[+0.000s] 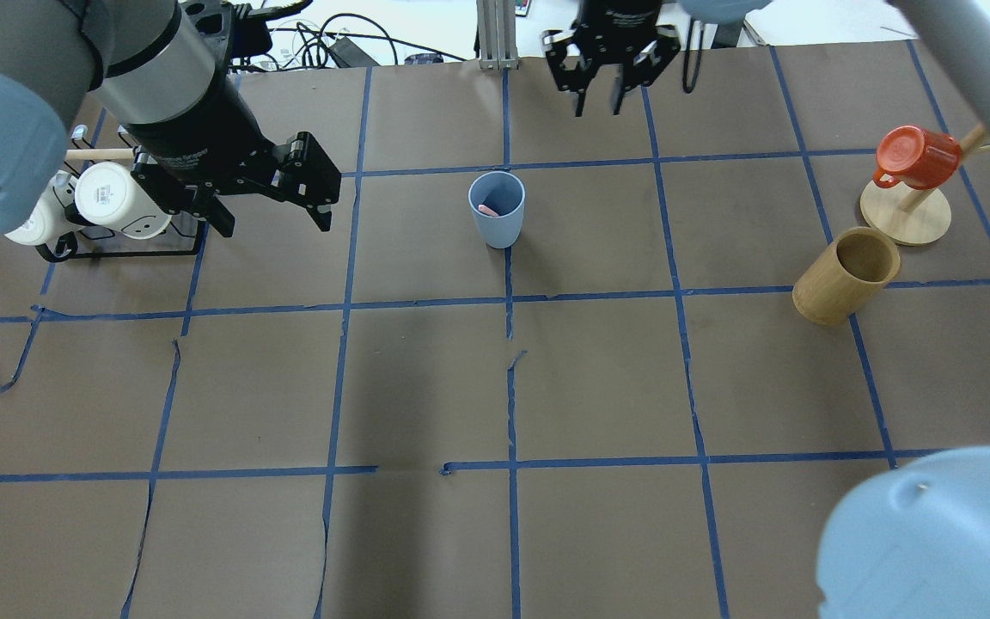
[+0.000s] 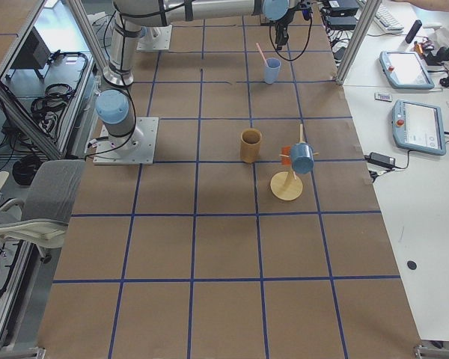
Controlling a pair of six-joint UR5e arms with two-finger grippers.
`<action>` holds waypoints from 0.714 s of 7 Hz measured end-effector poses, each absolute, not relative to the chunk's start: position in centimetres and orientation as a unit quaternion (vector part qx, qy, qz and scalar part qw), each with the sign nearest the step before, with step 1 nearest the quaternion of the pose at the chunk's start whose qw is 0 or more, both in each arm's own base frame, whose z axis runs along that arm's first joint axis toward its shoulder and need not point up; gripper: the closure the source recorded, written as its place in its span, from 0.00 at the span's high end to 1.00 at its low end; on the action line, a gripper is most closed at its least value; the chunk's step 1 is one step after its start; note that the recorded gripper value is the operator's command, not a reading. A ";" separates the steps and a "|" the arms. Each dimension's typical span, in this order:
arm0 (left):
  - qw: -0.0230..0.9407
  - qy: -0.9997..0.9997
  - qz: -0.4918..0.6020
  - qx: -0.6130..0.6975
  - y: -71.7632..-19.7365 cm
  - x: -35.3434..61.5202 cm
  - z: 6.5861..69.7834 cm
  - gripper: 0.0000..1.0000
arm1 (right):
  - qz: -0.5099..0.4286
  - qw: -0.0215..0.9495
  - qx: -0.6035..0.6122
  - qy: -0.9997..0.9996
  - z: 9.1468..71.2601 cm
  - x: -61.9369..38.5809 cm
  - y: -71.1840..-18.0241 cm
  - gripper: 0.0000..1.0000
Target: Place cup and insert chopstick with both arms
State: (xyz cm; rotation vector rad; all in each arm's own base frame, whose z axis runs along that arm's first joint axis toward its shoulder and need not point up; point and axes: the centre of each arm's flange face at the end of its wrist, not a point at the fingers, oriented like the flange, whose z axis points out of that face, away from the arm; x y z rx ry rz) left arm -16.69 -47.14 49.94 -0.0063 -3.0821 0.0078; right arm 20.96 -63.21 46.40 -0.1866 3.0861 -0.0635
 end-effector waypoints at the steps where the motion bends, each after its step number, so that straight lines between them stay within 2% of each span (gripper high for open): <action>1: 0.030 -1.000 0.003 -0.002 -47.1 -16.7 49.9 1.00 | -0.022 0.012 -0.075 0.997 47.9 16.7 -59.6 1.00; 3: 0.031 -1.000 0.003 -0.003 -47.1 -16.7 50.0 1.00 | -0.048 0.004 -0.079 0.996 49.7 14.0 -51.6 1.00; 5: 0.031 -1.000 0.003 -0.003 -47.1 -16.7 50.0 1.00 | -0.080 0.006 -0.080 0.994 51.6 13.8 -48.6 1.00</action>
